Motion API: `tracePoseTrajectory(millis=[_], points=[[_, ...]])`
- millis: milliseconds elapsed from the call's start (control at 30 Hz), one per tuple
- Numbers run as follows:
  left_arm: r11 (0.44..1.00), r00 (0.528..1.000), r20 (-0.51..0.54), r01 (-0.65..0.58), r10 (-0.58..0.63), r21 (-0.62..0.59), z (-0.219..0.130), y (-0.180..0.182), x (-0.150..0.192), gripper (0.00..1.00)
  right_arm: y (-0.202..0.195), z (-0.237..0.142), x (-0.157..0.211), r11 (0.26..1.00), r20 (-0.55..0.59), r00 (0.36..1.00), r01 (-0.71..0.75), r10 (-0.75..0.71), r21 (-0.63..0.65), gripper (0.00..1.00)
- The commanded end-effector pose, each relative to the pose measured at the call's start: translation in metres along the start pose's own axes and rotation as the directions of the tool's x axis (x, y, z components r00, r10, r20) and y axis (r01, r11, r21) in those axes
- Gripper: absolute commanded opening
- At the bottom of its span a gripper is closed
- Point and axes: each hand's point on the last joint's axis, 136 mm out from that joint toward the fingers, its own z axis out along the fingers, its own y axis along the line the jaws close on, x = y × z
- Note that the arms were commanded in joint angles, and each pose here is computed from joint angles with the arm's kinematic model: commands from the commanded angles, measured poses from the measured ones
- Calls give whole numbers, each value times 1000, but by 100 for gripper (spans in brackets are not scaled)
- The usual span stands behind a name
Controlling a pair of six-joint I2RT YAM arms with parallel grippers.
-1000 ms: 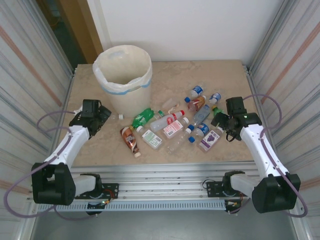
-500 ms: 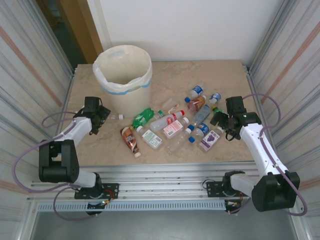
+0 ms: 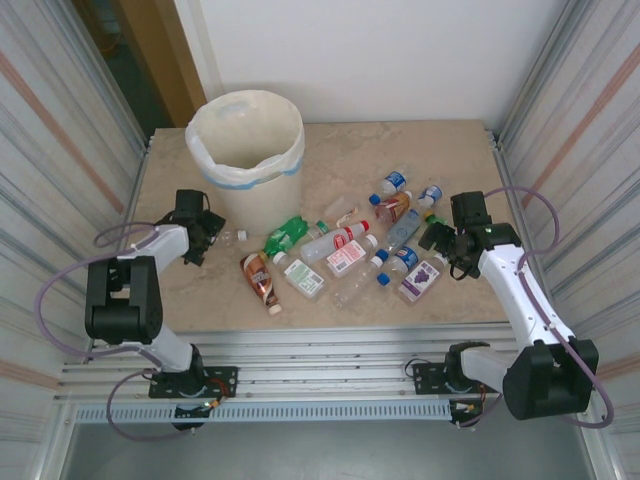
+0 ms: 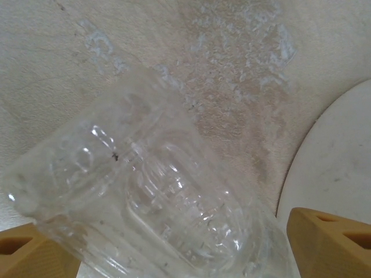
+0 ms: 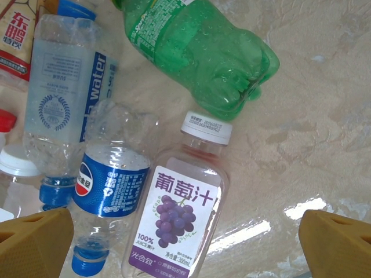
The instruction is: Put the plastic bottles in the bin
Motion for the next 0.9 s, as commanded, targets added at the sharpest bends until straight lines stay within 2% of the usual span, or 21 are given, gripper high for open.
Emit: tracePoseTrajectory(millis=[0,300,633,867], points=[[999,999,10,31,-32,24,0,-10,-8,88,-2,4,1,1000,-11,1000,4,-4,9,98],[999,999,4,36,-36,4,7,-3,-4,87,-1,6,-1,1000,-5,1000,4,-4,5,98],[998,999,12,46,-46,-51,8,19,-3,75,3,11,-2,1000,-18,1000,2,-2,1,98],[995,997,16,72,-71,-74,7,40,-6,70,7,13,-4,1000,-22,1000,-1,1,-10,98]])
